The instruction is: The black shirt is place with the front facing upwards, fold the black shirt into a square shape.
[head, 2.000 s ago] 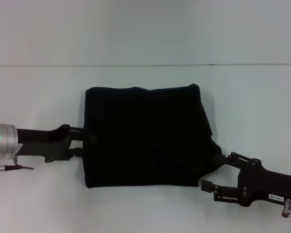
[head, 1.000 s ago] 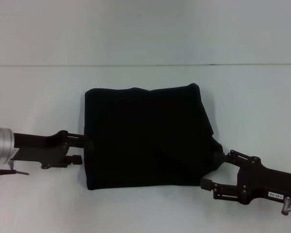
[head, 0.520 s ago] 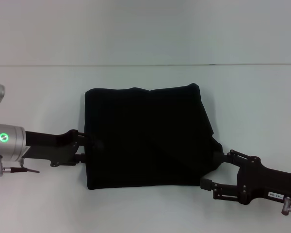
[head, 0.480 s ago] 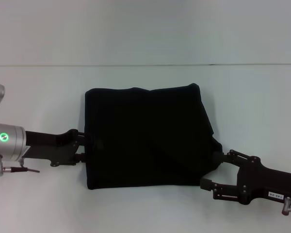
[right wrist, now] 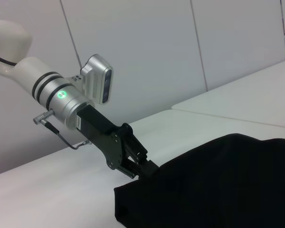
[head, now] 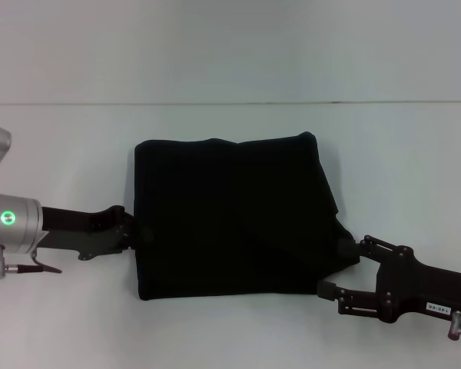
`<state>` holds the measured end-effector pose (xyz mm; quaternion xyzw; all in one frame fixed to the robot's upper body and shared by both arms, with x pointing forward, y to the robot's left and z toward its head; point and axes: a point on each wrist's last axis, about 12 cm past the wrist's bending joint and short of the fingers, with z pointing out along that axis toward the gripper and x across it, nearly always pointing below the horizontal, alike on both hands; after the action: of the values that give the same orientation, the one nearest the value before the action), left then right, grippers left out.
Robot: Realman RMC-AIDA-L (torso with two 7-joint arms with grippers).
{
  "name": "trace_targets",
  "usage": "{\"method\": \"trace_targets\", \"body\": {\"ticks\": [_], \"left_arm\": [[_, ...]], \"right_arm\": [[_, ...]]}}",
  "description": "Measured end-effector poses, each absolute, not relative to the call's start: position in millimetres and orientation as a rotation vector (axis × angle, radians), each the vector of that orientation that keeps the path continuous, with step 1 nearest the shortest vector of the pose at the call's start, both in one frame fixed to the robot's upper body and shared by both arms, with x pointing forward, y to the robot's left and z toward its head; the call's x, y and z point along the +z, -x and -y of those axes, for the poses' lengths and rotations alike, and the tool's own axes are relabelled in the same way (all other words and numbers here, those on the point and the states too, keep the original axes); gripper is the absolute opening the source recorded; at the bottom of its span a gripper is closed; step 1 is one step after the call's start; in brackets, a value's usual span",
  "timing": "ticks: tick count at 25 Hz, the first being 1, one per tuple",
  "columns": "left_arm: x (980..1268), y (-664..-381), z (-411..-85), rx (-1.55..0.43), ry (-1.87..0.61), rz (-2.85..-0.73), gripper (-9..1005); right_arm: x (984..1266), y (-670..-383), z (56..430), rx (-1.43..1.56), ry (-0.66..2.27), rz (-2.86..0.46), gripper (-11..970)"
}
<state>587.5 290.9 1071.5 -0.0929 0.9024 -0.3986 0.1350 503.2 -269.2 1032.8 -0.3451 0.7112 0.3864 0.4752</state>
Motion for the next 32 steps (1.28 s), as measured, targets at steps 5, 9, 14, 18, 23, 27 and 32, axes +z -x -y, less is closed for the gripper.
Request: {"method": "trace_targets", "body": {"ticks": [5, 9, 14, 18, 23, 27, 32], "left_arm": [[1070.4, -586.7, -289.7, -1.143, 0.258, -2.635, 206], [1070.3, -586.8, -289.2, -1.141, 0.254, -2.637, 50], [1071.2, -587.6, -290.5, -1.139, 0.253, -2.627, 14], [1075.9, -590.0, -300.3, -1.156, 0.308, -2.58, 29], [1080.8, -590.2, -320.2, -1.191, 0.443, -2.474, 63], [1081.1, -591.8, -322.0, -1.192, 0.441, -2.396, 90], [1078.1, -593.6, -319.9, -1.166, 0.431, -2.381, 201]], "right_arm": [[1033.3, -503.8, 268.3, 0.945, 0.844, -1.735, 945], [1033.5, -504.2, 268.4, 0.946, 0.843, -1.735, 945], [1034.1, -505.0, 268.8, 0.943, 0.84, -1.733, 945], [1035.4, -506.6, 269.9, 0.937, 0.826, -1.728, 945], [1036.0, -507.3, 271.2, 0.932, 0.816, -1.727, 945], [1036.1, -507.4, 271.4, 0.931, 0.816, -1.727, 945], [1036.4, -507.9, 271.1, 0.931, 0.816, -1.726, 945]]}}
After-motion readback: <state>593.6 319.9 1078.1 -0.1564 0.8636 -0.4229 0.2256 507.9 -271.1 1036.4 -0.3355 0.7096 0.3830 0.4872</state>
